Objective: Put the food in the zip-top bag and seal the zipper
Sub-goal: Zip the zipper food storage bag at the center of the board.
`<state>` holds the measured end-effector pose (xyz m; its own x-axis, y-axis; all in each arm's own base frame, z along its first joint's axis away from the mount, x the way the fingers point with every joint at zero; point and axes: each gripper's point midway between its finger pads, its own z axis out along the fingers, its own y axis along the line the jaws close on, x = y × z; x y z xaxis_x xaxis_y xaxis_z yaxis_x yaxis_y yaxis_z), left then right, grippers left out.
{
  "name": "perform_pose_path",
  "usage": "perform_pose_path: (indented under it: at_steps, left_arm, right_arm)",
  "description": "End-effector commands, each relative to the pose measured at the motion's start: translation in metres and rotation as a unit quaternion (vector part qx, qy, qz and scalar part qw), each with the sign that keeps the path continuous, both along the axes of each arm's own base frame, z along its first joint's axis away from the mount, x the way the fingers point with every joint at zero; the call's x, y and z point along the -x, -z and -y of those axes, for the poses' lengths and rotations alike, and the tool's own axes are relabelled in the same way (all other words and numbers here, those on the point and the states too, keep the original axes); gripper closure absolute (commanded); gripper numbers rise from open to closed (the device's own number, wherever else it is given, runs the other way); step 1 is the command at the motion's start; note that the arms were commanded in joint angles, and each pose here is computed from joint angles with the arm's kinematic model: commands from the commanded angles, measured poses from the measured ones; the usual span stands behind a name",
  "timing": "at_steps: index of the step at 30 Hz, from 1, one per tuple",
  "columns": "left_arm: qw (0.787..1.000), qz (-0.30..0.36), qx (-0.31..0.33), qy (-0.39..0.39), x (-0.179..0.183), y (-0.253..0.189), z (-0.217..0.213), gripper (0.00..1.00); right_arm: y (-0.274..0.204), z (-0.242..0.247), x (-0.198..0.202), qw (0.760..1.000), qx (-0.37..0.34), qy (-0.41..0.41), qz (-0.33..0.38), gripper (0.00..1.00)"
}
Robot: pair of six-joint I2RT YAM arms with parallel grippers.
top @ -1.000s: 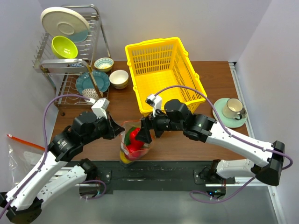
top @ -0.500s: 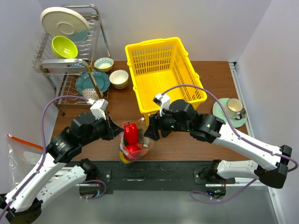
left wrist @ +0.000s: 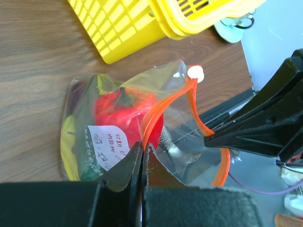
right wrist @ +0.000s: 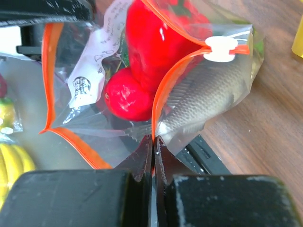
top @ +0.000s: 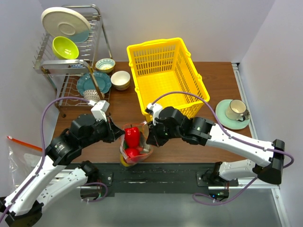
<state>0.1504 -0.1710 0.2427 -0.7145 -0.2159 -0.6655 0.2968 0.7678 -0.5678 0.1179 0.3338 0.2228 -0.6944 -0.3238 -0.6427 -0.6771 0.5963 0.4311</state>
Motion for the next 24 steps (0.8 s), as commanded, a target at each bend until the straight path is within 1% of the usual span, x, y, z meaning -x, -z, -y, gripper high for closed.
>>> perform_pose_path:
  at_steps: [1,4,6,7,8,9,10,11,12,14,15,17,18,19,21,23,24]
  left_arm:
    - [0.998,0.025,0.034,0.045,0.004,-0.028,0.016,1.0]
    - [0.995,0.025,0.057,0.08,0.01,-0.036,0.028,1.0]
    - [0.992,0.023,0.069,0.103,0.014,-0.04,0.036,1.0]
    - [0.989,0.026,0.081,0.118,0.016,-0.045,0.041,1.0]
    - [0.988,0.024,0.084,0.125,0.017,-0.045,0.044,1.0]
    - [0.987,0.018,0.09,0.132,0.017,-0.043,0.047,1.0]
    - [0.983,0.025,0.105,0.151,0.02,-0.048,0.054,1.0]
    - [0.981,0.022,0.111,0.16,0.02,-0.047,0.058,1.0]
    - [0.98,0.01,0.114,0.163,0.02,-0.038,0.061,1.0]
    - [0.975,0.01,0.129,0.182,0.019,-0.036,0.07,1.0]
    - [0.974,-0.002,0.129,0.186,0.019,-0.026,0.073,1.0]
    - [0.97,-0.001,0.139,0.201,0.018,-0.024,0.081,1.0]
    - [0.968,-0.01,0.141,0.206,0.018,-0.016,0.084,1.0]
    - [0.965,-0.003,0.148,0.215,0.018,-0.019,0.088,1.0]
    - [0.964,-0.005,0.146,0.222,0.016,-0.015,0.093,1.0]
    - [0.961,-0.005,0.14,0.236,0.016,-0.013,0.101,1.0]
    - [0.959,0.005,0.138,0.246,0.016,-0.017,0.104,1.0]
  right_arm:
    - [-0.072,-0.006,0.004,0.994,-0.11,0.002,0.025,1.0]
    - [-0.096,-0.003,0.003,0.988,-0.151,0.019,0.035,1.0]
    - [-0.103,-0.002,0.003,0.985,-0.168,0.027,0.035,1.0]
    - [-0.114,-0.001,0.003,0.98,-0.191,0.034,0.035,1.0]
    - [-0.118,0.0,0.001,0.978,-0.201,0.043,0.036,1.0]
    - [-0.109,0.001,0.0,0.978,-0.202,0.054,0.03,1.0]
    - [-0.12,0.003,-0.003,0.969,-0.233,0.074,0.031,1.0]
    - [-0.119,0.004,-0.005,0.966,-0.241,0.085,0.027,1.0]
    - [-0.104,0.006,-0.004,0.967,-0.238,0.092,0.017,1.0]
    - [-0.107,0.008,-0.011,0.955,-0.27,0.126,0.008,1.0]
    - [-0.09,0.01,-0.013,0.955,-0.263,0.14,0.0,1.0]
    - [-0.091,0.013,-0.019,0.942,-0.289,0.169,-0.011,1.0]
    - [-0.075,0.014,-0.021,0.941,-0.284,0.182,-0.016,1.0]
    - [-0.078,0.015,-0.024,0.933,-0.302,0.194,-0.022,1.0]
    - [-0.07,0.024,-0.031,0.923,-0.311,0.226,-0.016,1.0]
    - [-0.075,0.031,-0.034,0.914,-0.328,0.24,-0.009,1.0]
    - [-0.078,0.039,-0.037,0.907,-0.335,0.255,0.002,1.0]
